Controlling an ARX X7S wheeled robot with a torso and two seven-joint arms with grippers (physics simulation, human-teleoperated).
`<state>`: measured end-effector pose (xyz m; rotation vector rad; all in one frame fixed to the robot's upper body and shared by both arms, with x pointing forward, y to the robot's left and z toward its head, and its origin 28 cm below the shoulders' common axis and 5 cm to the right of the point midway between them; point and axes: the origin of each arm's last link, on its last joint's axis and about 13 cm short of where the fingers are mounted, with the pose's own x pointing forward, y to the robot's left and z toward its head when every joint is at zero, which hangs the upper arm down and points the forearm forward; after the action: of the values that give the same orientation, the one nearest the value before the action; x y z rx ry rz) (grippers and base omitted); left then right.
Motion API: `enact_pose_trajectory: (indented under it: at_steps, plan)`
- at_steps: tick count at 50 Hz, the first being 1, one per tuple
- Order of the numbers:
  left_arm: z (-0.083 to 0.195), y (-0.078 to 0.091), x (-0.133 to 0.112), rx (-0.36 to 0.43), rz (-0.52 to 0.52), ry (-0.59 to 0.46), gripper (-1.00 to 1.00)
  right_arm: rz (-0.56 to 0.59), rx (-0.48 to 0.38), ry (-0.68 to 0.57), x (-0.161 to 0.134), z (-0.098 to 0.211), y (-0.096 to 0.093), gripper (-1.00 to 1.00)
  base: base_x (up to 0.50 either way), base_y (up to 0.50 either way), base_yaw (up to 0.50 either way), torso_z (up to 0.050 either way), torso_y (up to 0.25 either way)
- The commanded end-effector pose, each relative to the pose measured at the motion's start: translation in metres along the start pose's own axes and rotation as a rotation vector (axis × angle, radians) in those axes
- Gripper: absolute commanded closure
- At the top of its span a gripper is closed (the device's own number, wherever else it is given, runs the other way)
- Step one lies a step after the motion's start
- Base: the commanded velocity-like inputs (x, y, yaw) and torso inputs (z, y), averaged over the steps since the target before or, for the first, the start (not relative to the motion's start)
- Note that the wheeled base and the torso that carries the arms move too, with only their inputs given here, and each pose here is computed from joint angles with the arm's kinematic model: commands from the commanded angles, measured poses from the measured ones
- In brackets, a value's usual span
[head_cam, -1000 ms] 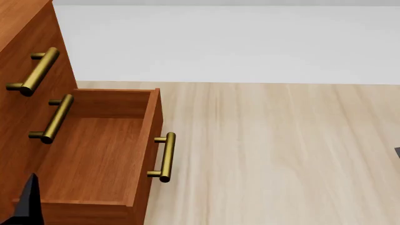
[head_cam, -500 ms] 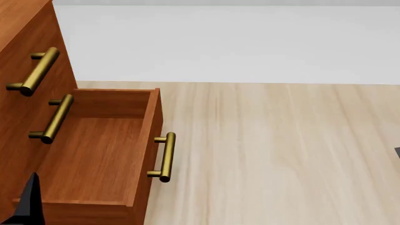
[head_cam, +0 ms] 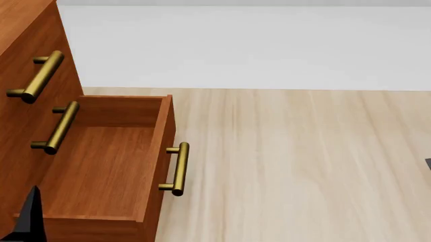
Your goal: Put the wine bottle in the bottom drawer of the cabinet.
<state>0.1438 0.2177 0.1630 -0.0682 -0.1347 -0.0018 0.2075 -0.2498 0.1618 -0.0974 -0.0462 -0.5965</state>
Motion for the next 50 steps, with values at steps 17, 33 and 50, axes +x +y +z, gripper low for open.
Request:
enact_pose_trajectory:
  at_steps: [17, 33, 50]
  plan:
    - [-0.002, 0.002, 0.001, -0.006, 0.001, 0.011, -1.00, 0.218, -0.024, -0.139, 0.014, 0.068, 0.047, 1.00, 0.00, 0.00, 0.00, 0.000, 0.001]
    - [0.001, 0.005, 0.000, 0.000, 0.025, 0.002, -1.00, 0.367, -0.069, -0.156, 0.027, 0.100, 0.083, 1.00, 0.00, 0.00, 0.00, 0.000, 0.001]
    - [0.005, 0.001, -0.002, 0.023, -0.004, 0.003, -1.00, 0.544, -0.065, -0.109, 0.049, 0.147, 0.124, 1.00, 0.00, 0.00, 0.00, 0.000, 0.001]
